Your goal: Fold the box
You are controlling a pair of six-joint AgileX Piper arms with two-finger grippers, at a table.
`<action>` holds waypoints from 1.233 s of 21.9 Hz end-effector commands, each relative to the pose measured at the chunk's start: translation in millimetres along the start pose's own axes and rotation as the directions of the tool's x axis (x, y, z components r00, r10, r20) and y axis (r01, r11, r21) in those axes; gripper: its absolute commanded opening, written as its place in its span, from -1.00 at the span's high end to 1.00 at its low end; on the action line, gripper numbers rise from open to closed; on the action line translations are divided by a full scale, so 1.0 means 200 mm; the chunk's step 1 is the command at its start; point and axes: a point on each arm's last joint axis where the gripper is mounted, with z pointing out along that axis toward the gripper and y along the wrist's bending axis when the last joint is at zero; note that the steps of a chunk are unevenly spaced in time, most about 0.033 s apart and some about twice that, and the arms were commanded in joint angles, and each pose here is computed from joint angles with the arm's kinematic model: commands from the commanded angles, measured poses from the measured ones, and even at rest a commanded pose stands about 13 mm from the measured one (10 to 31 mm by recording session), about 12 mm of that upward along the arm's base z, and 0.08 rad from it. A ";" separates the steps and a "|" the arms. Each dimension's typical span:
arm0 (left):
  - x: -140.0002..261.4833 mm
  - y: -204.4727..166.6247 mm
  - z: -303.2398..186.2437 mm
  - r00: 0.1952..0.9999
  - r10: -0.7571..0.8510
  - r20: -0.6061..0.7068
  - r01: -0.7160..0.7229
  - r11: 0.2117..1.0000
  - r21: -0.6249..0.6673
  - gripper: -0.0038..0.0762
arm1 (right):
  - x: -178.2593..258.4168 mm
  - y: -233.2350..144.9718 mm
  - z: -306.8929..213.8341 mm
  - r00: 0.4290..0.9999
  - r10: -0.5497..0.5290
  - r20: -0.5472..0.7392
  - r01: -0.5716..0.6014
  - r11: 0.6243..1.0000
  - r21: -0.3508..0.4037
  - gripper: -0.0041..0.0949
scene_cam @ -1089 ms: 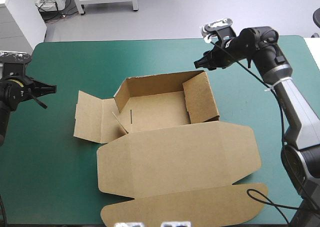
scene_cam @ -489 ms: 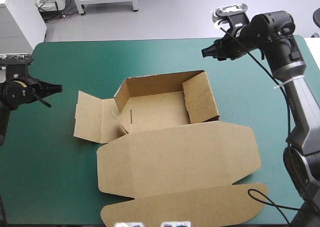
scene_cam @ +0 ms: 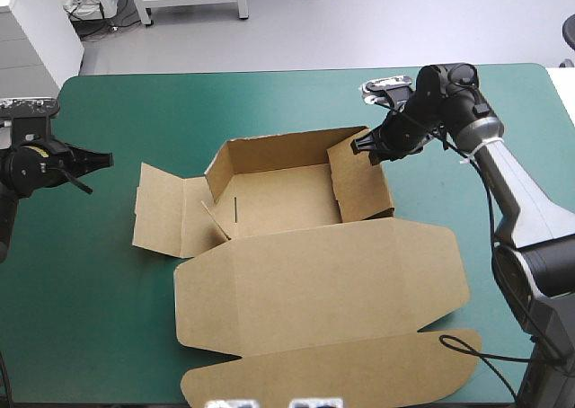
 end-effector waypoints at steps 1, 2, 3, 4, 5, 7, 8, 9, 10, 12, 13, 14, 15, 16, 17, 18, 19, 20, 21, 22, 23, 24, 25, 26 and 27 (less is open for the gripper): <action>-0.06 0.00 -0.08 0.994 -0.004 0.106 0.005 1.000 -0.004 0.93 | -0.02 0.02 -0.05 0.999 -0.010 0.038 0.011 0.999 -0.035 0.16; -0.06 0.00 -0.08 0.994 -0.004 0.106 0.005 1.000 -0.004 0.93 | -0.02 0.01 -0.02 1.000 -0.007 0.017 0.008 0.999 -0.039 0.16; -0.06 0.00 -0.08 0.994 -0.004 0.106 0.005 1.000 -0.004 0.93 | -0.01 0.01 0.00 1.000 -0.007 0.001 0.007 0.999 -0.043 0.16; -0.06 0.00 -0.08 0.994 -0.004 0.108 0.005 1.000 -0.004 0.93 | -0.02 0.01 0.03 1.000 -0.004 -0.010 0.004 0.999 -0.051 0.17; -0.07 0.00 -0.08 0.994 -0.004 0.112 0.005 1.000 -0.005 0.93 | -0.02 0.01 0.08 1.000 0.005 -0.028 -0.008 0.997 -0.080 0.17; -0.07 0.00 -0.08 0.993 -0.004 0.114 0.005 1.000 -0.005 0.93 | -0.03 0.02 0.15 0.999 -0.005 -0.051 -0.001 0.992 -0.125 0.17; -0.07 0.00 -0.08 0.993 -0.004 0.114 0.005 1.000 -0.005 0.93 | -0.03 0.02 0.17 0.998 -0.002 -0.059 -0.005 0.992 -0.129 0.17; -0.06 0.00 -0.08 0.994 0.000 0.106 0.001 1.000 -0.005 0.93 | -0.03 0.01 0.21 0.997 0.000 -0.077 -0.010 0.991 -0.130 0.19; -0.06 0.00 -0.08 0.994 0.000 0.106 0.001 1.000 -0.005 0.93 | -0.02 0.01 0.24 0.996 0.003 -0.089 -0.014 0.991 -0.131 0.37; -0.07 0.00 -0.08 0.993 -0.013 0.113 0.013 1.000 -0.004 0.93 | -0.02 0.00 0.25 0.996 0.003 -0.094 -0.016 0.991 -0.131 0.81; -0.07 0.00 -0.08 0.993 -0.021 0.118 0.022 1.000 -0.003 0.93 | -0.02 0.00 0.25 0.996 0.003 -0.094 -0.016 0.991 -0.131 0.95; -0.08 0.01 -0.08 0.989 -0.044 0.138 0.045 0.999 -0.003 0.93 | -0.03 0.00 0.25 0.996 0.005 -0.090 -0.017 0.991 -0.131 0.95; -0.08 0.01 -0.08 0.988 -0.056 0.143 0.057 0.998 -0.002 0.93 | -0.03 0.01 0.24 0.996 0.011 -0.088 -0.023 0.991 -0.135 0.94; -0.08 0.03 -0.08 0.986 -0.086 0.146 0.088 0.996 -0.010 0.93 | -0.03 0.02 0.22 0.997 0.018 -0.079 -0.030 0.987 -0.155 0.94; -0.08 0.05 -0.08 0.984 -0.096 0.147 0.100 0.995 -0.020 0.93 | -0.03 0.03 0.21 0.997 0.015 -0.071 -0.027 0.986 -0.165 0.95; -0.07 0.11 -0.08 0.981 -0.126 0.147 0.134 0.990 -0.045 0.93 | -0.03 0.04 0.16 0.999 -0.005 -0.045 -0.003 0.984 -0.178 0.95; -0.06 0.16 -0.08 0.974 -0.168 0.149 0.179 0.982 -0.062 0.93 | -0.03 0.03 0.10 1.000 -0.011 -0.017 0.008 0.985 -0.175 0.94; -0.05 0.19 -0.09 0.966 -0.210 0.153 0.221 0.974 -0.058 0.93 | -0.03 0.02 0.07 1.000 -0.005 -0.002 0.004 0.985 -0.175 0.94; -0.05 0.22 -0.09 0.955 -0.252 0.158 0.262 0.964 -0.047 0.93 | -0.03 0.00 0.03 1.000 0.006 0.015 -0.003 0.984 -0.176 0.95; -0.04 0.25 -0.09 0.944 -0.287 0.164 0.296 0.954 -0.033 0.93 | -0.03 -0.02 -0.01 0.999 0.017 0.035 -0.010 0.984 -0.177 0.95; -0.04 0.27 -0.10 0.934 -0.316 0.170 0.322 0.947 -0.008 0.93 | -0.02 -0.04 -0.06 0.998 0.031 0.057 -0.020 0.984 -0.177 0.95; -0.04 0.28 -0.10 0.928 -0.331 0.170 0.334 0.943 0.015 0.93 | -0.02 -0.06 -0.10 0.996 0.046 0.079 -0.032 0.984 -0.177 0.95; -0.04 0.29 -0.10 0.921 -0.348 0.172 0.346 0.937 0.046 0.93 | -0.02 -0.09 -0.15 0.992 0.069 0.104 -0.049 0.981 -0.186 0.95; -0.04 0.30 -0.10 0.910 -0.375 0.175 0.365 0.927 0.085 0.93 | -0.01 -0.13 -0.21 0.985 0.104 0.139 -0.075 0.976 -0.203 0.95; -0.04 0.31 -0.09 0.890 -0.419 0.178 0.398 0.906 0.146 0.93 | 0.00 -0.18 -0.31 0.969 0.150 0.195 -0.102 0.966 -0.238 0.95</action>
